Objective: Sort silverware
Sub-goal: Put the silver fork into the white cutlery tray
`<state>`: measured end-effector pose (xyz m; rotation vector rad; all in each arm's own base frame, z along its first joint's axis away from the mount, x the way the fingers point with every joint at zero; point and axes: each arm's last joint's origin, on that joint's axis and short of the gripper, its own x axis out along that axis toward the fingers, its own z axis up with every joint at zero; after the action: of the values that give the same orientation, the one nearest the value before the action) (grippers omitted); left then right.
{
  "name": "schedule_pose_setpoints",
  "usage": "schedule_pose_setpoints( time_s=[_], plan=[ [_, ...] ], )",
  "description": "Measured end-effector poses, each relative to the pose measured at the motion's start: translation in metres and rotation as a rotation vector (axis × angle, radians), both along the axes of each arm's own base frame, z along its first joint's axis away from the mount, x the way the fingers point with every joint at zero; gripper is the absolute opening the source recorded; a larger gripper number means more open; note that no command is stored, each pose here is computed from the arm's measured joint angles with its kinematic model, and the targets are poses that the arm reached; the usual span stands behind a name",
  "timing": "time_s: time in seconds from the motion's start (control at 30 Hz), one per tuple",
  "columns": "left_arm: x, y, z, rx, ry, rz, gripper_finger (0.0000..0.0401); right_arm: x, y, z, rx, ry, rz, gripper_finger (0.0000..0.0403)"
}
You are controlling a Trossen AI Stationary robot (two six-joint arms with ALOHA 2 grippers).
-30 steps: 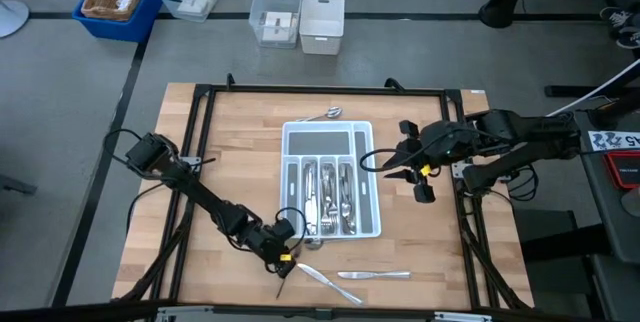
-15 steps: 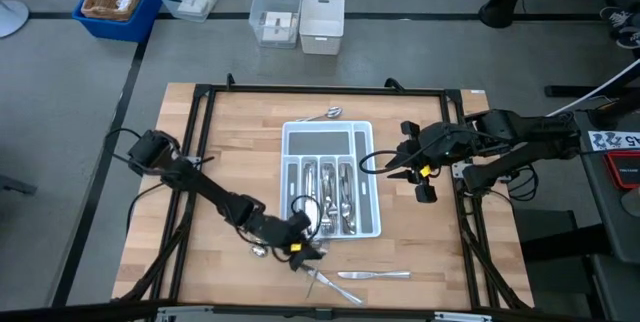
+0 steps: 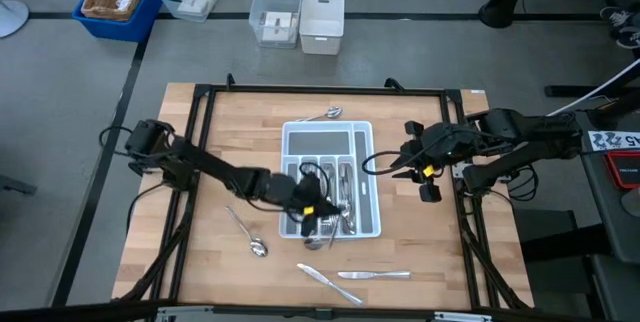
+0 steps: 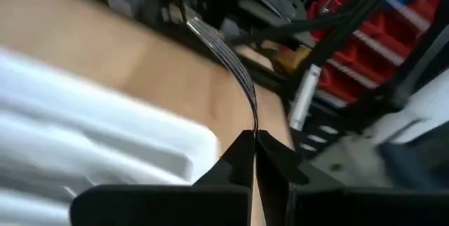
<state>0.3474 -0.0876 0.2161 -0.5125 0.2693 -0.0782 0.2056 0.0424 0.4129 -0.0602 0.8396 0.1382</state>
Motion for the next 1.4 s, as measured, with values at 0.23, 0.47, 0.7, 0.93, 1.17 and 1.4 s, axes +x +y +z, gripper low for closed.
schedule_pose_setpoints(
  time_s=[0.23,0.47,0.7,0.93,1.17,1.4],
  plan=[
    [0.000,0.038,0.020,0.465,-0.097,0.003,0.0001,0.000,0.000,0.000,0.005,0.006,0.006,0.0115],
    [-0.001,0.063,0.010,0.971,-0.003,-0.099,0.0001,0.000,0.000,0.000,0.007,0.002,0.004,0.0115],
    [-0.007,0.073,-0.006,1.325,0.143,-0.309,0.0001,0.004,0.001,0.004,0.120,-0.044,-0.129,0.0115],
    [-0.007,0.068,-0.007,1.482,0.079,-0.459,0.0001,0.013,0.002,0.014,0.218,-0.175,-0.200,0.0115],
    [-0.012,0.065,-0.014,1.487,0.033,-0.635,0.0001,0.018,0.003,0.022,0.243,-0.269,-0.204,0.0115],
    [-0.008,0.064,-0.018,1.560,-0.014,-0.682,0.0001,0.019,0.000,0.022,0.195,-0.291,-0.266,0.0115]
  ],
)
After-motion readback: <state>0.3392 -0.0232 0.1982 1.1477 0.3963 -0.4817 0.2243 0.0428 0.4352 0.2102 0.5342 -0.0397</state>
